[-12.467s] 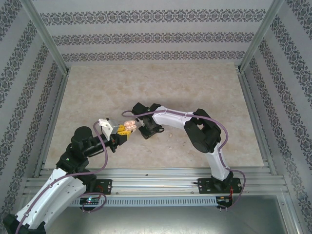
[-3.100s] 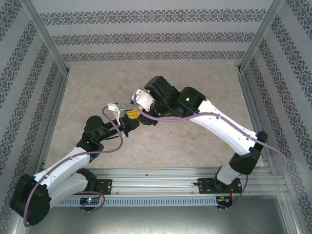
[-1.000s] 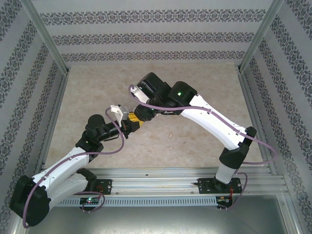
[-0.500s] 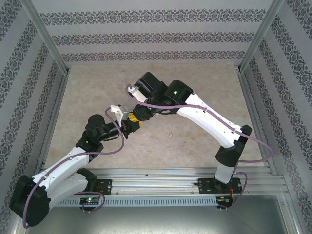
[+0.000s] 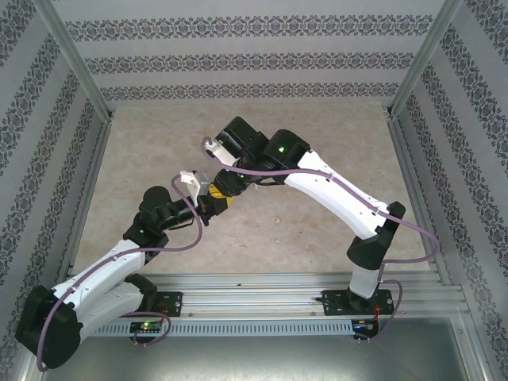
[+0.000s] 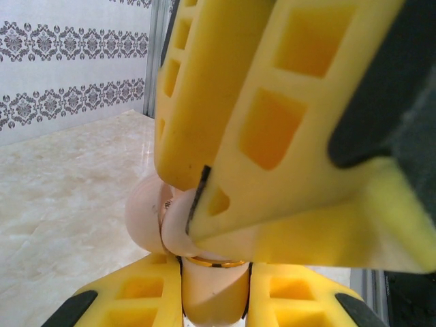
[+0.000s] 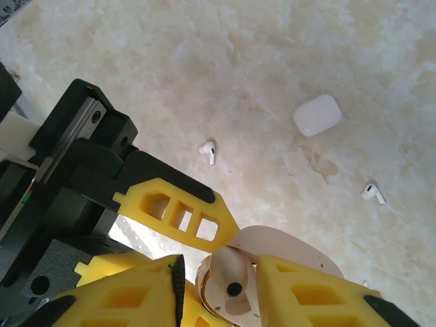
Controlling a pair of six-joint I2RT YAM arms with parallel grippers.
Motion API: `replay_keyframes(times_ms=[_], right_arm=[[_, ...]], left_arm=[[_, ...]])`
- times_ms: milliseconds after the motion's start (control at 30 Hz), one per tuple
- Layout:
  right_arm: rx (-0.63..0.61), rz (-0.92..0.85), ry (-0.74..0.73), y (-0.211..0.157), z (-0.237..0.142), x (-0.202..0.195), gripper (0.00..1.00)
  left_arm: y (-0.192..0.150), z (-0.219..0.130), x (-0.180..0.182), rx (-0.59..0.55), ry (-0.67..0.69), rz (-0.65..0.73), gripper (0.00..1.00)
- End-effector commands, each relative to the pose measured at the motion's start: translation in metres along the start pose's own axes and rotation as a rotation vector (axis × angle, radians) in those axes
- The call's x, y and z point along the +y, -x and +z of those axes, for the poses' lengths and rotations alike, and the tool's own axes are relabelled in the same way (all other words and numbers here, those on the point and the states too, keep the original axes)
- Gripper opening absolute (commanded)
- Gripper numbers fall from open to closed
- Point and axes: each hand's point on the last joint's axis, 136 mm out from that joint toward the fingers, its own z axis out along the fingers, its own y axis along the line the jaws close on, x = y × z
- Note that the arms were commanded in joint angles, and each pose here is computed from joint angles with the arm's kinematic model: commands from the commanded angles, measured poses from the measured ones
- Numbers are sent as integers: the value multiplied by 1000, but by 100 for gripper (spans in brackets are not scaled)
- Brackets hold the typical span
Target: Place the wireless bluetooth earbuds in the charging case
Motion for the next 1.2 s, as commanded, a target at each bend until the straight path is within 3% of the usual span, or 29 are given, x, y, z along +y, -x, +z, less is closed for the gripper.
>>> replay_keyframes(times_ms=[0,267,767,1167], right_arm=[[23,-1,6,-2,3,2,35],[49,-2,0,-7,7,1,33],[16,4,1,-3,0,1,20],[-232,120,36,13,-25,-5,17]], left_arm=[[18,0,-11,-28,-34,37,0],[18,0,-11,-29,-31,38,0],[18,-1,-9,-36,-20,46,0],[19,-2,-5,-68,0,39,0]])
